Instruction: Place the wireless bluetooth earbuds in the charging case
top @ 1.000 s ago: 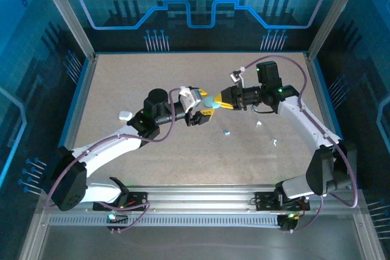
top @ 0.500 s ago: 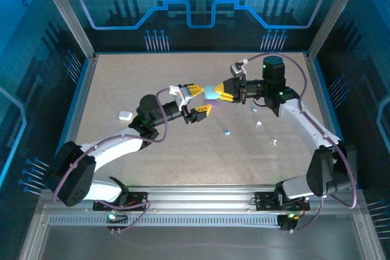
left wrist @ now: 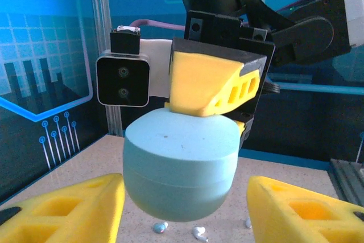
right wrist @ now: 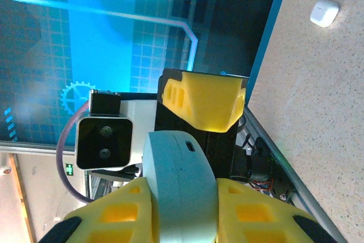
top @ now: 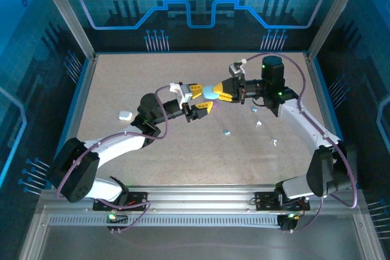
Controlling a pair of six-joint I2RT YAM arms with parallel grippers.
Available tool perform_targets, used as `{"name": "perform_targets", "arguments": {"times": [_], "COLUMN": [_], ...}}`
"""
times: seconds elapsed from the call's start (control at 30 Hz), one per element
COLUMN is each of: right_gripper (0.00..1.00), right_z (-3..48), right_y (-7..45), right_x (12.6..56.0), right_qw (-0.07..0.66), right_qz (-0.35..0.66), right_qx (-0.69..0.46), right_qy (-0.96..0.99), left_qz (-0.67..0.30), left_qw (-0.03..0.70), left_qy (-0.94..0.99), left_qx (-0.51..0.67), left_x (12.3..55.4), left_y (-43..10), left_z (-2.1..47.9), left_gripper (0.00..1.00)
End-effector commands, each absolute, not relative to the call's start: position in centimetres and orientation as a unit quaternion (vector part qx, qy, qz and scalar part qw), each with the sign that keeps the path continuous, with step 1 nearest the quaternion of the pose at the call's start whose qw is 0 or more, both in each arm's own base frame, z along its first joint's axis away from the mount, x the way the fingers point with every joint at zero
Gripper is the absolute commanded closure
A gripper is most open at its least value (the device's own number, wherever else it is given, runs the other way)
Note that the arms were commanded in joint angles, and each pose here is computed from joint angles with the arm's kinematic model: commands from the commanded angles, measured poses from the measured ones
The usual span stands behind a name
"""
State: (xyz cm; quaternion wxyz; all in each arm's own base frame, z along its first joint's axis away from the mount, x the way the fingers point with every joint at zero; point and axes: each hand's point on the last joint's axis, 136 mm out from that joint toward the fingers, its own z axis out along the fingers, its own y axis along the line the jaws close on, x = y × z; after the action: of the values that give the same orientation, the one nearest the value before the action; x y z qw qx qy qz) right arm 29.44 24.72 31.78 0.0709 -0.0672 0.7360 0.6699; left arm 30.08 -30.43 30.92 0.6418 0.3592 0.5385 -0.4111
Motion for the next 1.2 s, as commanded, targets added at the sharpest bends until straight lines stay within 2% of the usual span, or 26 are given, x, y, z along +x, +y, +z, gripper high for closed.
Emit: {"name": "perform_targets", "arguments": {"times": [0.0,0.53,0.8,0.93,1.03,1.17], "right_gripper": [0.84,0.83,0.80,0.68,0.52,0.45], "right_z": [32.1,32.1,32.1,31.5,31.4,31.4], "right_y": [25.1,25.4,25.5,25.0,24.3,22.3], "right_x": [28.8,28.5,28.4,28.6,29.0,29.9], "right_qw": [0.068,0.066,0.069,0.090,0.125,0.203], "right_qz": [0.675,0.675,0.669,0.634,0.601,0.531], "right_qx": [-0.085,-0.090,-0.090,-0.085,-0.087,-0.091], "right_qy": [0.730,0.730,0.735,0.763,0.784,0.818], "left_qz": [-0.428,-0.432,-0.425,-0.425,-0.428,-0.432], "left_qw": [0.653,0.645,0.634,0.630,0.627,0.617], "left_qy": [0.505,0.507,0.519,0.525,0.528,0.541], "left_qx": [0.368,0.375,0.383,0.383,0.381,0.373], "left_x": [29.4,29.3,29.3,29.3,29.2,29.1], "left_y": [-30.9,-31.5,-31.6,-31.6,-31.6,-31.4], "left_z": [33.1,32.9,32.2,32.0,31.9,31.1], "left_gripper": [0.42,0.55,0.69,0.72,0.73,0.73]}}
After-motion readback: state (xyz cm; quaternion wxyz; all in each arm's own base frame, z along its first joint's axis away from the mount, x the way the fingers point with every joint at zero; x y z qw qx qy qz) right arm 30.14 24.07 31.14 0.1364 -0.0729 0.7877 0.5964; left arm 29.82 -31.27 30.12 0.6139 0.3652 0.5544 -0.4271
